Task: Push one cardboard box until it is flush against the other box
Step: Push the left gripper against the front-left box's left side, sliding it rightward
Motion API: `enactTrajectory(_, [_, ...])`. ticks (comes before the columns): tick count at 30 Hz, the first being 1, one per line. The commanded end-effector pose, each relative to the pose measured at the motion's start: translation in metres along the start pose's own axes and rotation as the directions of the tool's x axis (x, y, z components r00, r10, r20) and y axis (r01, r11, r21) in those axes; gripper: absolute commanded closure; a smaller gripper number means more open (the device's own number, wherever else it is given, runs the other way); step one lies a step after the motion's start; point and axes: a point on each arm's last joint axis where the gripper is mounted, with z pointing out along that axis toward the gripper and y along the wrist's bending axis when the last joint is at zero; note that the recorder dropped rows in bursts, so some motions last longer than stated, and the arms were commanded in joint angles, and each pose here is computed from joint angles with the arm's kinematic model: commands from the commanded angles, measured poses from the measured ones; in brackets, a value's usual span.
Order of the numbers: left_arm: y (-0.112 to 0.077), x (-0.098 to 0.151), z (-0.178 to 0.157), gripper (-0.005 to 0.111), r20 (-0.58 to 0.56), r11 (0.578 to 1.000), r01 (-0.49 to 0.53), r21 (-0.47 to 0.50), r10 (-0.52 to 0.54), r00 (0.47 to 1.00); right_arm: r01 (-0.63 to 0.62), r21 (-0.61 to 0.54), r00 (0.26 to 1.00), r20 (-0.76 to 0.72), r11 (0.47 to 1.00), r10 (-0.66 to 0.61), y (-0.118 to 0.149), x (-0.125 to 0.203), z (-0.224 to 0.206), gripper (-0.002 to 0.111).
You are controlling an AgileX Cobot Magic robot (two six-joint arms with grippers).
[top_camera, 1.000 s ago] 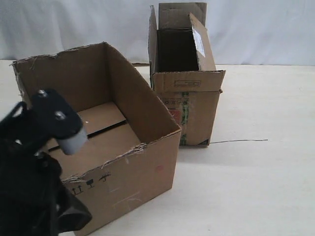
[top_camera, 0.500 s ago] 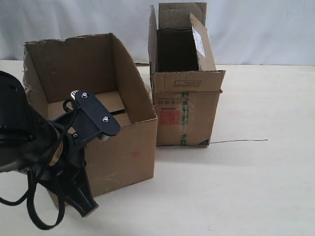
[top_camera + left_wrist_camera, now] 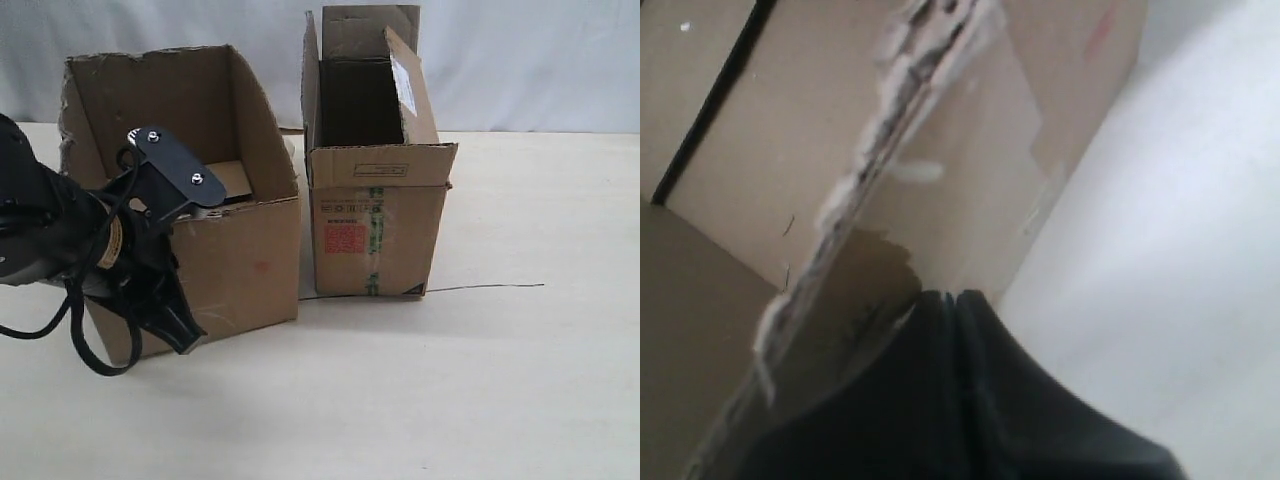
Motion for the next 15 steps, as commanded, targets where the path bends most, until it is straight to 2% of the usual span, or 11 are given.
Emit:
enactTrajectory(1, [0.008,-0.005,0.009,0.107,0.044,1.000,-0.006,-0.014,0.006,0.999,0.004,-0.002,1.000,0.003,1.000,-0.004,0.000,0.001,0.000,0.103])
enactTrajectory(6, [0.013,-0.003,0.032,0.107,-0.004,1.000,0.011,-0.011,-0.011,1.000,0.004,-0.002,1.000,0.003,1.000,-0.004,0.000,0.001,0.000,0.103])
enactTrajectory(10, [0.010,-0.004,0.030,0.107,0.000,0.998,0.061,0.017,-0.061,0.998,0.004,-0.002,1.000,0.003,1.000,-0.004,0.000,0.001,0.000,0.103])
enactTrajectory(13, [0.012,-0.001,-0.002,0.107,0.007,0.987,0.137,0.081,-0.138,0.990,0.004,-0.002,1.000,0.003,1.000,-0.004,0.000,0.001,0.000,0.103])
enactTrajectory(14, [0.015,0.002,-0.036,0.107,0.078,0.978,0.154,0.143,-0.166,0.983,0.004,-0.002,1.000,0.003,1.000,-0.004,0.000,0.001,0.000,0.103])
enactTrajectory(15, [0.016,0.004,-0.055,0.107,0.142,0.975,0.143,0.172,-0.169,0.975,0.004,-0.002,1.000,0.003,1.000,-0.004,0.000,0.001,0.000,0.103])
